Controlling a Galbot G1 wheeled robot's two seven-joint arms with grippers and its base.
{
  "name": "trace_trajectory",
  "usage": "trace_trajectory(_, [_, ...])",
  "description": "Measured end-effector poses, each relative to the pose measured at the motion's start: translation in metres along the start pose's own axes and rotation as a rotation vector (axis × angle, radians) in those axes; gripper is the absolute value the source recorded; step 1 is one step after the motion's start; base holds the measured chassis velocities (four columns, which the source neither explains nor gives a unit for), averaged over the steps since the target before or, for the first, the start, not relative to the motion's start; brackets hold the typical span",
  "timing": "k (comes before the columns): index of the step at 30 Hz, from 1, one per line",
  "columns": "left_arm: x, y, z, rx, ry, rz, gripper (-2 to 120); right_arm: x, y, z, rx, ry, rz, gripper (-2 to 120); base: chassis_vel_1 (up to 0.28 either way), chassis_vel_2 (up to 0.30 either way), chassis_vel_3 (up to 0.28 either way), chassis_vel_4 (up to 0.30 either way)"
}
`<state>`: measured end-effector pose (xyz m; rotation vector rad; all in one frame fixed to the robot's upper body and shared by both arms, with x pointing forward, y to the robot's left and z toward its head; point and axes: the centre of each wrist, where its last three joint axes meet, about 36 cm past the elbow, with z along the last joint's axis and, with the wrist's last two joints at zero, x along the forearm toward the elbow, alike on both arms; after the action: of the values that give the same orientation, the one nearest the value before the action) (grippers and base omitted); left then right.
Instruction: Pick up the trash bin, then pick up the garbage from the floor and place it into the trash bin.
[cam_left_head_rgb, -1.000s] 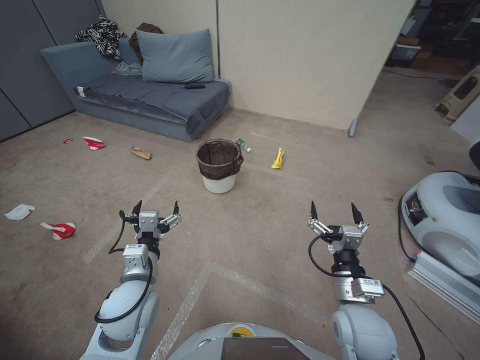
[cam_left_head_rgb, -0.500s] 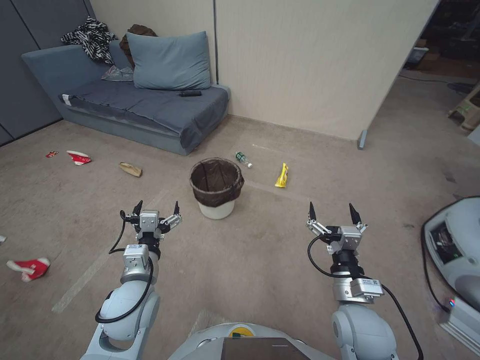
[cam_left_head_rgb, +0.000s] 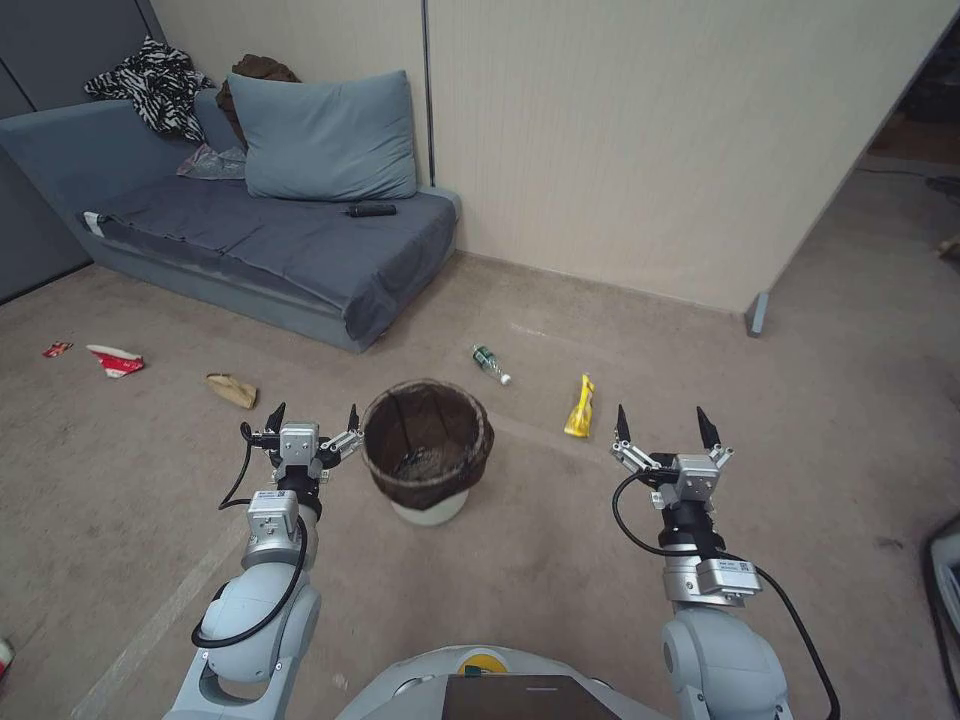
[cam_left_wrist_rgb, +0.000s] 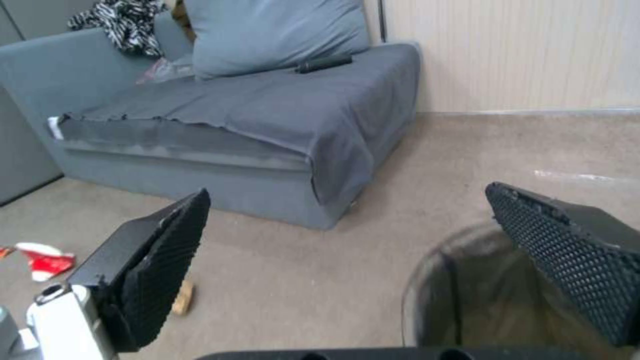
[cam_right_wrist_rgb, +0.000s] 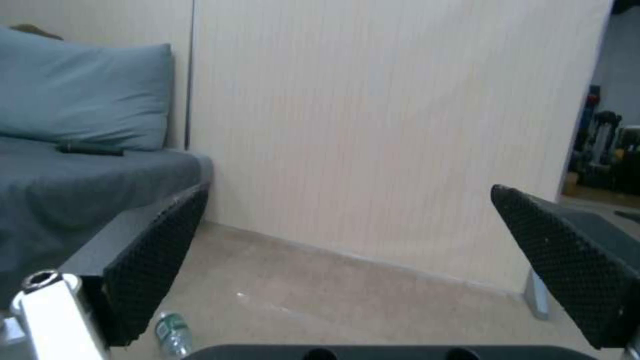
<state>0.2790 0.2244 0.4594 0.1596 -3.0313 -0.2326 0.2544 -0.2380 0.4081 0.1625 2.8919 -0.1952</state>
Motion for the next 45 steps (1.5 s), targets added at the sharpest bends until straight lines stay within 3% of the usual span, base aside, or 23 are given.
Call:
trace_trajectory(6, [0.001,-0.003,0.0,0.007,0.011,0.003,100,0.0,0.0,0.003,0.029,-0.006,-0.005,100,-0.181,0.152,0.142,-0.151])
trace_trajectory(15, [0.007,-0.007,-0.007,0.037,0.05,0.021,100,-0.001,0.0,0.004,0.064,0.005,-0.01,100,0.041,-0.047,-0.044,0.041])
trace_trajectory(18, [0.016,-0.012,-0.021,0.116,0.167,0.065,100,-0.002,0.0,0.003,0.072,0.011,-0.014,100,0.0,0.0,0.0,0.0])
trace_trajectory(19, [0.016,-0.012,-0.021,0.116,0.167,0.065,100,-0.002,0.0,0.003,0.072,0.011,-0.014,100,0.0,0.0,0.0,0.0])
trace_trajectory(20, [0.021,-0.013,-0.028,0.155,0.25,0.095,100,-0.002,0.0,0.003,0.073,0.013,-0.015,100,0.0,0.0,0.0,0.0])
trace_trajectory(22, [0.025,-0.014,-0.035,0.199,0.339,0.135,100,-0.002,0.0,0.003,0.075,0.013,-0.016,100,0.0,0.0,0.0,0.0])
trace_trajectory(28, [0.021,-0.011,-0.044,0.293,0.445,0.228,100,-0.001,0.0,0.004,0.083,0.015,-0.026,100,0.0,0.0,0.0,0.0])
trace_trajectory(29, [0.008,-0.008,-0.041,0.346,0.465,0.252,100,0.001,0.001,0.005,0.088,0.016,-0.032,100,0.0,0.0,0.0,0.0])
trace_trajectory(32, [-0.01,-0.007,-0.029,0.373,0.495,0.269,100,0.003,0.001,0.006,0.096,0.017,-0.04,100,0.0,0.0,0.0,0.0])
trace_trajectory(45, [-0.053,-0.012,0.006,0.402,0.571,0.225,100,0.004,0.0,0.007,0.109,0.021,-0.052,100,0.0,0.0,0.0,0.0])
